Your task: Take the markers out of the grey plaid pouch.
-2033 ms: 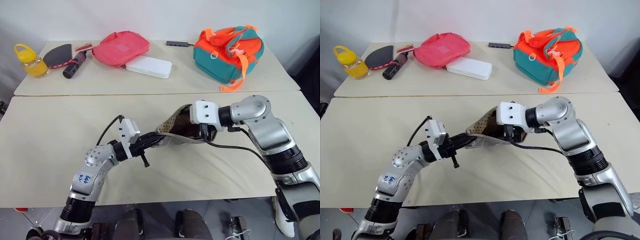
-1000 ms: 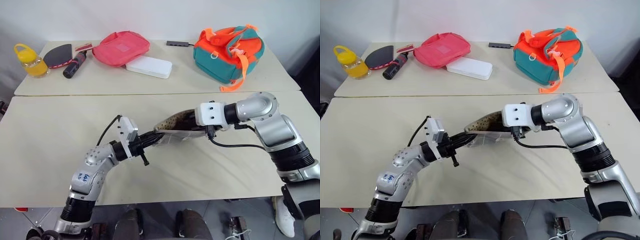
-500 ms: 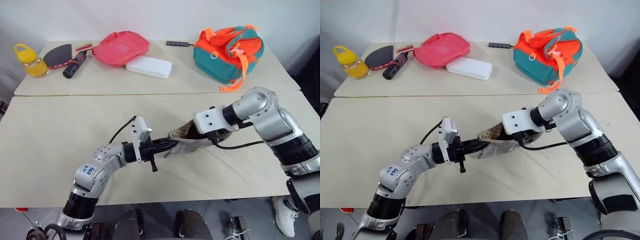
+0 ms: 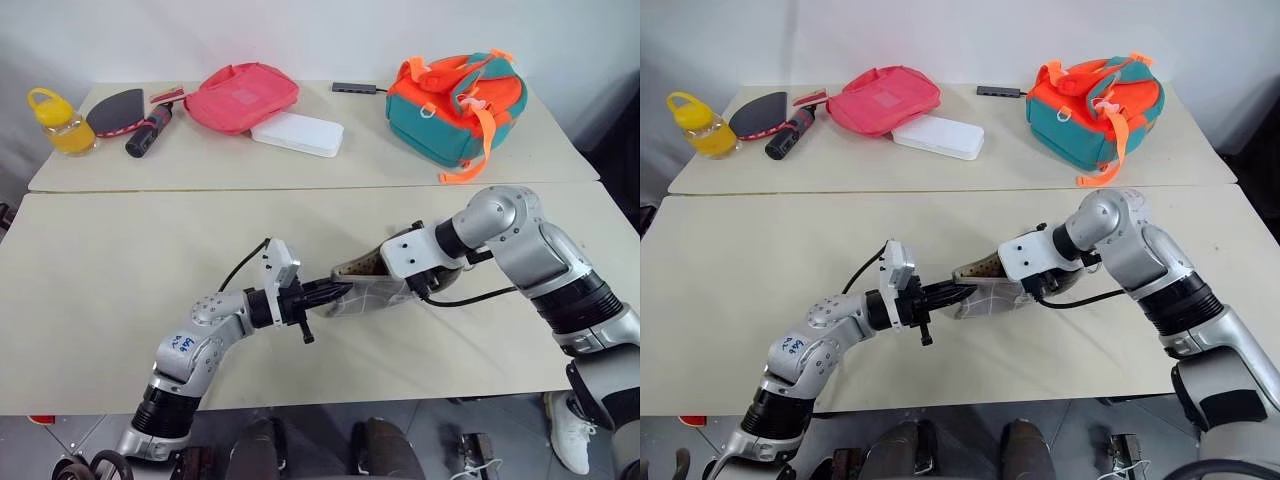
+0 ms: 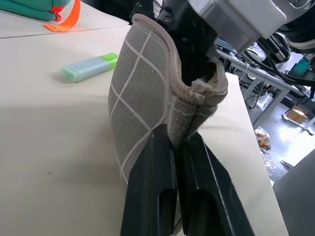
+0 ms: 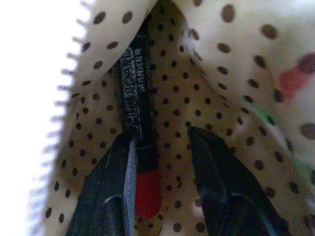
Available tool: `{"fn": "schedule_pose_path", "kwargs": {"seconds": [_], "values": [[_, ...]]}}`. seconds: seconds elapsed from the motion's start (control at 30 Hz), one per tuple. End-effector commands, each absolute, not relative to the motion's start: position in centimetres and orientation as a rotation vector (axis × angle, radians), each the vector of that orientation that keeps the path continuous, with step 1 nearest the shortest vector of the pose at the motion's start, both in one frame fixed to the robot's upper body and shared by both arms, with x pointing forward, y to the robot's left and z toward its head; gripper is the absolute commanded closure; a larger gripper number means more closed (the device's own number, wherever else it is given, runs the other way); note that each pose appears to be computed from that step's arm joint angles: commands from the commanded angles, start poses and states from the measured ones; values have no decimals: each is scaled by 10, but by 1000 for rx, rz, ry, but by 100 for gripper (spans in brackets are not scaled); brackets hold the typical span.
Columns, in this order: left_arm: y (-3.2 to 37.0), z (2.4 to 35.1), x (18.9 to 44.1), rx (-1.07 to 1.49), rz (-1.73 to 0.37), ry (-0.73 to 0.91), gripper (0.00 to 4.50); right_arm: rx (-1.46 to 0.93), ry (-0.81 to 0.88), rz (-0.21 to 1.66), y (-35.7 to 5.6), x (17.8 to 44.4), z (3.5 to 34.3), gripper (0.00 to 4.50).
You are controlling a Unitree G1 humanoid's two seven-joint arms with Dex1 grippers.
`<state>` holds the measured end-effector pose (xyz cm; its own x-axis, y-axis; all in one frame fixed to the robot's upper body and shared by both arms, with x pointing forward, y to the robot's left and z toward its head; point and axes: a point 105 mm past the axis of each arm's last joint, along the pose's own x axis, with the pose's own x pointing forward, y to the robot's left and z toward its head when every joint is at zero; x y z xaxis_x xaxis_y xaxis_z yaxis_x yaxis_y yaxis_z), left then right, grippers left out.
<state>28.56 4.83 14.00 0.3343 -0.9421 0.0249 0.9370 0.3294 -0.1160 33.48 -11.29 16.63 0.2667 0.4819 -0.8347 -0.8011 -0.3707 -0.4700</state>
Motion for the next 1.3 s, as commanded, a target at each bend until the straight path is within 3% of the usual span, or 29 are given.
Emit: {"fn": "schedule_pose_path", "kwargs": {"seconds": [0.03, 0.37, 0.5, 0.93, 1.3], "values": [[49, 139, 282, -88, -1238, 42, 450, -1387, 361, 1421, -112, 331, 153, 283], [52, 141, 281, -76, -1225, 27, 450, -1395, 336, 1404, -108, 337, 146, 283], [52, 140, 281, -72, -1223, 28, 450, -1409, 300, 1380, -107, 339, 156, 398], [53, 143, 286, -31, -1201, -5, 450, -1298, 150, 1331, -107, 329, 217, 400], [75, 158, 313, 46, -1057, -116, 450, -1165, 140, 1327, -128, 322, 230, 400]]}}
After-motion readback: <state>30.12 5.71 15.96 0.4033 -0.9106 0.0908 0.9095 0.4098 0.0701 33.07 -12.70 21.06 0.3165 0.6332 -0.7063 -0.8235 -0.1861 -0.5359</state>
